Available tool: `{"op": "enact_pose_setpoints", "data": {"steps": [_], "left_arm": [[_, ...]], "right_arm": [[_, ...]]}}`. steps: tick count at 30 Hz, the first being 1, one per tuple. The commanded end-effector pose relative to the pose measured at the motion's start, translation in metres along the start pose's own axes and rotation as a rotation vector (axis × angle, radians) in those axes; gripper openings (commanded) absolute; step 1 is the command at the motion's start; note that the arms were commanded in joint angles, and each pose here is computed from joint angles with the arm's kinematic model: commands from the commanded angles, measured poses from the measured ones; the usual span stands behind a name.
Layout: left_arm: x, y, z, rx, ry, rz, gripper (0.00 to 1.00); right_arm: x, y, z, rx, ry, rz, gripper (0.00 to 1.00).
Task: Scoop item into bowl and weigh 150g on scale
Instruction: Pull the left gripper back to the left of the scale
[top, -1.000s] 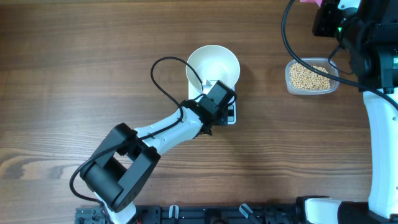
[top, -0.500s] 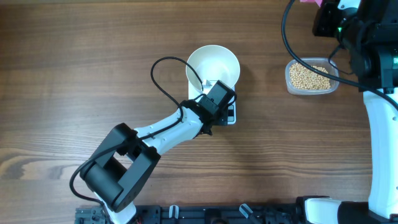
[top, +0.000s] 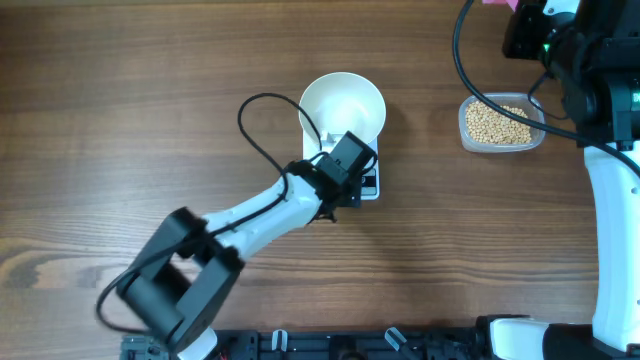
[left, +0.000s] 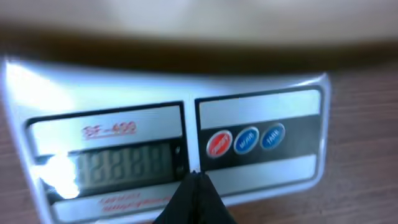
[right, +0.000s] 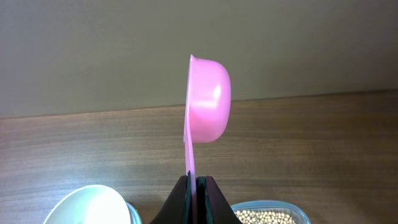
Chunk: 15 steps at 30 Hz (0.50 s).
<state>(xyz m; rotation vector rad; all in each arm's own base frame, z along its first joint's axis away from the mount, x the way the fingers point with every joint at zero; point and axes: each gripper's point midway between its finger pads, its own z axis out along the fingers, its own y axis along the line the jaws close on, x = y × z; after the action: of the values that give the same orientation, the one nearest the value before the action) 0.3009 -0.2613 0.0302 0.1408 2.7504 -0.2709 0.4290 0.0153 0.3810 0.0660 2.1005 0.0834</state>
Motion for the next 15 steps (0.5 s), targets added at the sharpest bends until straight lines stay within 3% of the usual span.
{"op": "enact_pose_setpoints", "data": {"steps": [1, 5, 8, 15], "left_arm": [[-0.038, -0.019, -0.073, 0.129, -0.18, -0.017, 0.04], [-0.061, -0.021, -0.138, 0.211, -0.332, -0.041, 0.13], [-0.068, -0.004, -0.163, 0.194, -0.383, -0.073, 0.14], [-0.061, 0.076, -0.184, 0.051, -0.349, -0.216, 0.17]], "right_arm": [[-0.004, 0.0, 0.001, 0.004, -0.009, -0.018, 0.04], [-0.002, -0.001, 0.001, 0.005, 0.0, -0.018, 0.04], [-0.002, -0.001, 0.001, 0.005, 0.001, -0.018, 0.04], [-0.002, 0.0, 0.001, 0.002, 0.001, -0.019, 0.04]]}}
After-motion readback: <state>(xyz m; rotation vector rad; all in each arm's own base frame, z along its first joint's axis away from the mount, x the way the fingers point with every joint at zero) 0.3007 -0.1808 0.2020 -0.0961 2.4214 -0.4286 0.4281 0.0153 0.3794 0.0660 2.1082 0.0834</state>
